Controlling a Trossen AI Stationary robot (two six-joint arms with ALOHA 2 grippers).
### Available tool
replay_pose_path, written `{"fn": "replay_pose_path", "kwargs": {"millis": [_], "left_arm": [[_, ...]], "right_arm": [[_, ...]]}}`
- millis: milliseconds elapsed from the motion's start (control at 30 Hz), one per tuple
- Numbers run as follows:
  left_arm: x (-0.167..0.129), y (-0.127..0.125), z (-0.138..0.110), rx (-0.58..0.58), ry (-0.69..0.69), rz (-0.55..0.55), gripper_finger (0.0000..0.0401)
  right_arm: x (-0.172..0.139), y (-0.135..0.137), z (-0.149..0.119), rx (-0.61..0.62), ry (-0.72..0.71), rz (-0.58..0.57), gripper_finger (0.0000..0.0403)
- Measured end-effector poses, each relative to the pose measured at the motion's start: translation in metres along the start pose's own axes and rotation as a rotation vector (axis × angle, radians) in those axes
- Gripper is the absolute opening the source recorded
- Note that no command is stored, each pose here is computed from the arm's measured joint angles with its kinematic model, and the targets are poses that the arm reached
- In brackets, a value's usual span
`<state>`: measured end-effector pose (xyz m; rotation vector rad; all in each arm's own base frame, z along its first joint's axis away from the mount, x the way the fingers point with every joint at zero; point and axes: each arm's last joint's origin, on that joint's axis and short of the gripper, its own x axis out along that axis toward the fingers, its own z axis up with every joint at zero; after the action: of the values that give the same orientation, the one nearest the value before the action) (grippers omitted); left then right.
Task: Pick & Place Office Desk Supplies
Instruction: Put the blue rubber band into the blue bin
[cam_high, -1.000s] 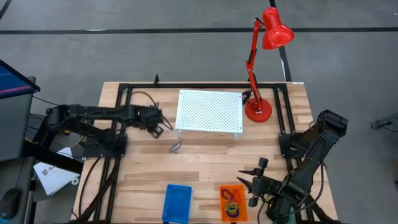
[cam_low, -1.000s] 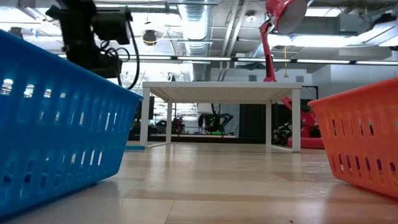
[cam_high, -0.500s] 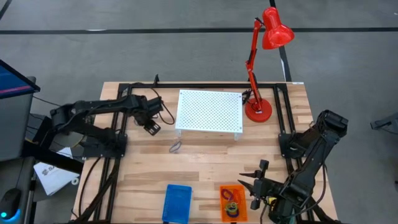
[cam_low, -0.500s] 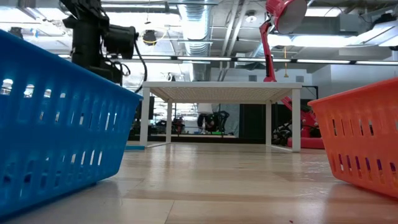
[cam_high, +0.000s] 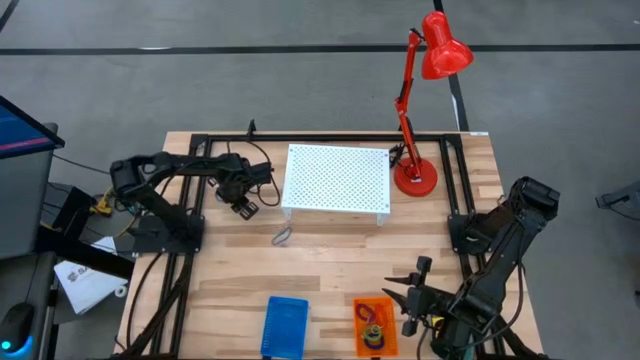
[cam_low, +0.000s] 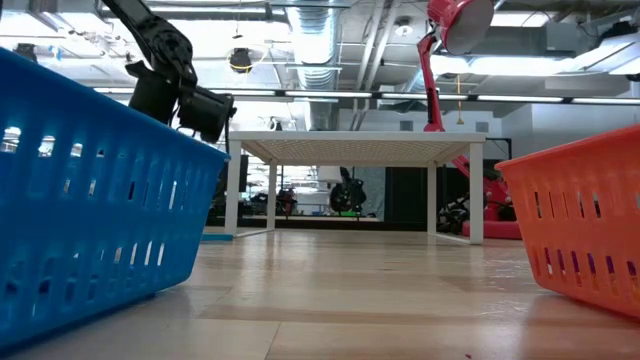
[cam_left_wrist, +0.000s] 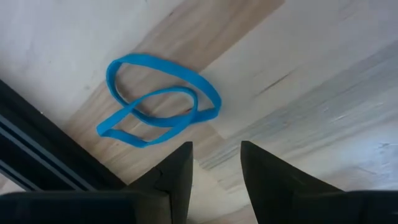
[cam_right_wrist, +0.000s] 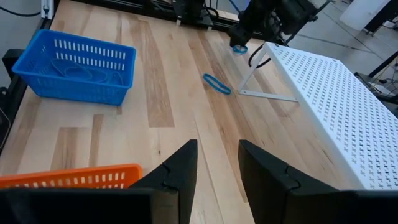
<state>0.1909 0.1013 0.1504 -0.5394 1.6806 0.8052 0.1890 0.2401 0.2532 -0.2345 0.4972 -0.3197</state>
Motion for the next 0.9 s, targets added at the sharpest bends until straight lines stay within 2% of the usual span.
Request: {"fn": "replay_pose_path", "kwargs": {"millis": [333, 600, 900], "left_arm": [[0.003, -0.001, 0.001, 0.020, 0.015, -0.005, 0.0125], [0.003, -0.001, 0.001, 0.022, 0.021, -0.003, 0.0103], [0.014, -0.004, 0.004, 0.020, 0.087, 0.022, 0.0097]], "right_arm": [[0.000, 0.000, 0.000, -0.003, 0.002, 0.000, 0.0113], [0.000, 0.000, 0.000, 0.001, 0.015, 0.014, 0.0113], [0.000, 0.000, 0.000, 0.001, 0.016, 0.014, 0.0113]]}}
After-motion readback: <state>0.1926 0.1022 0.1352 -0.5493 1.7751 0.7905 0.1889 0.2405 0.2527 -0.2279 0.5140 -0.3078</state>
